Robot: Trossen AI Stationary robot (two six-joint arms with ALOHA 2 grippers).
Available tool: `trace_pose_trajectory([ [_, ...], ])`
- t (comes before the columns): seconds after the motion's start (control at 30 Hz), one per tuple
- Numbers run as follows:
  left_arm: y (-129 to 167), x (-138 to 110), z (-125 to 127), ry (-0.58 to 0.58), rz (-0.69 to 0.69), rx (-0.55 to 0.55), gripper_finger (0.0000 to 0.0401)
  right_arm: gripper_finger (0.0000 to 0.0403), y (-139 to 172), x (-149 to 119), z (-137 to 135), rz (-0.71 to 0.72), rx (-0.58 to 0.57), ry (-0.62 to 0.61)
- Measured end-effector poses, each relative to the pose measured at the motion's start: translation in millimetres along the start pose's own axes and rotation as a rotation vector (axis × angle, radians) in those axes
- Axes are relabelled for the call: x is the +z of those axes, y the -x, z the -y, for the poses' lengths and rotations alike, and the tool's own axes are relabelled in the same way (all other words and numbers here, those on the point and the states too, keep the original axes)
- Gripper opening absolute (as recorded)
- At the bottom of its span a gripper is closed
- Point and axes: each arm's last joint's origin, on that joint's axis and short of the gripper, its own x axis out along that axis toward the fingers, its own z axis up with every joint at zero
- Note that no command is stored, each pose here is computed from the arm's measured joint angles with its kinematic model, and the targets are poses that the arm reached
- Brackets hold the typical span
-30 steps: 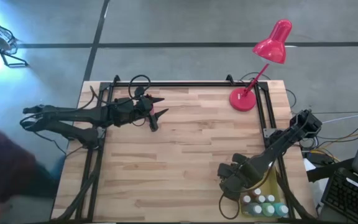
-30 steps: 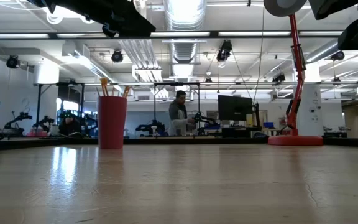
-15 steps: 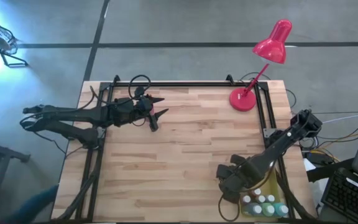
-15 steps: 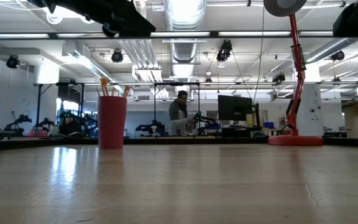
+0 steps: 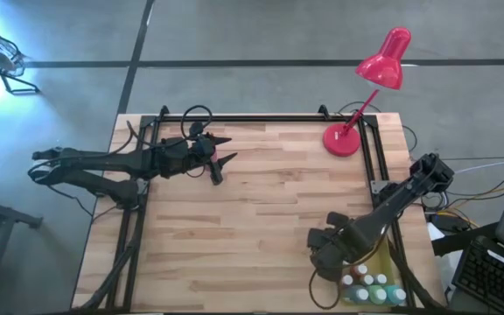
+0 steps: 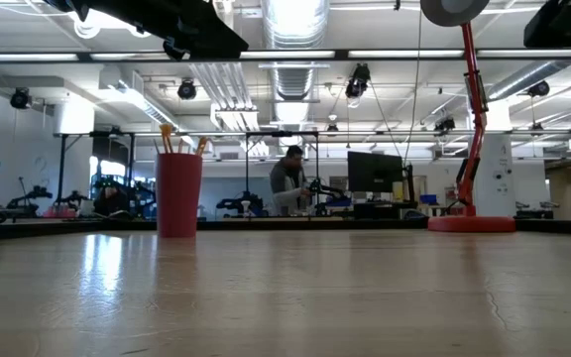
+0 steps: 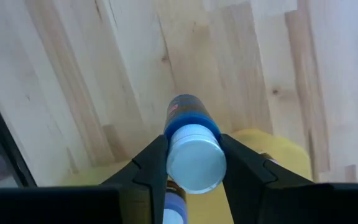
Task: Pick & Place Paint Supplies
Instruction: Put the blue paint bottle into the yellow bin
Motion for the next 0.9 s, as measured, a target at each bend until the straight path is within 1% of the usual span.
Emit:
trace_pose_trajectory([
  [0.17, 0.1, 0.1, 0.0, 0.000, 0.000, 0.000, 0.0229, 0.0111, 15.2, -1.6, 7.1, 0.045, 0.030, 0.010],
  [0.33, 0.0, 0.0, 0.0, 0.000, 0.000, 0.000, 0.0229, 0.0111, 42.1, -6.8, 19.6, 0.132, 0.098, -0.051],
  [0.4, 0.0, 0.0, 0.0, 0.000, 0.000, 0.000, 0.0229, 0.0111, 54.4, -9.4, 25.5, 0.177, 0.135, -0.061],
  [0.53, 0.1, 0.0, 0.0, 0.000, 0.000, 0.000, 0.0229, 0.0111, 73.2, -15.8, 38.3, 0.243, 0.165, -0.072],
  [0.63, 0.1, -0.2, 0.0, -0.001, -0.003, 0.000, 0.0229, 0.0111, 83.9, -23.1, 50.3, 0.244, 0.167, -0.090],
  [0.8, 0.0, -0.6, 0.1, -0.002, -0.006, -0.001, 0.0229, 0.0111, 93.6, -36.1, 69.0, 0.191, 0.126, -0.130],
  [0.9, 0.0, -0.6, 0.1, -0.002, -0.006, -0.001, 0.0229, 0.0111, 97.0, -42.8, 72.1, 0.131, 0.156, -0.175],
])
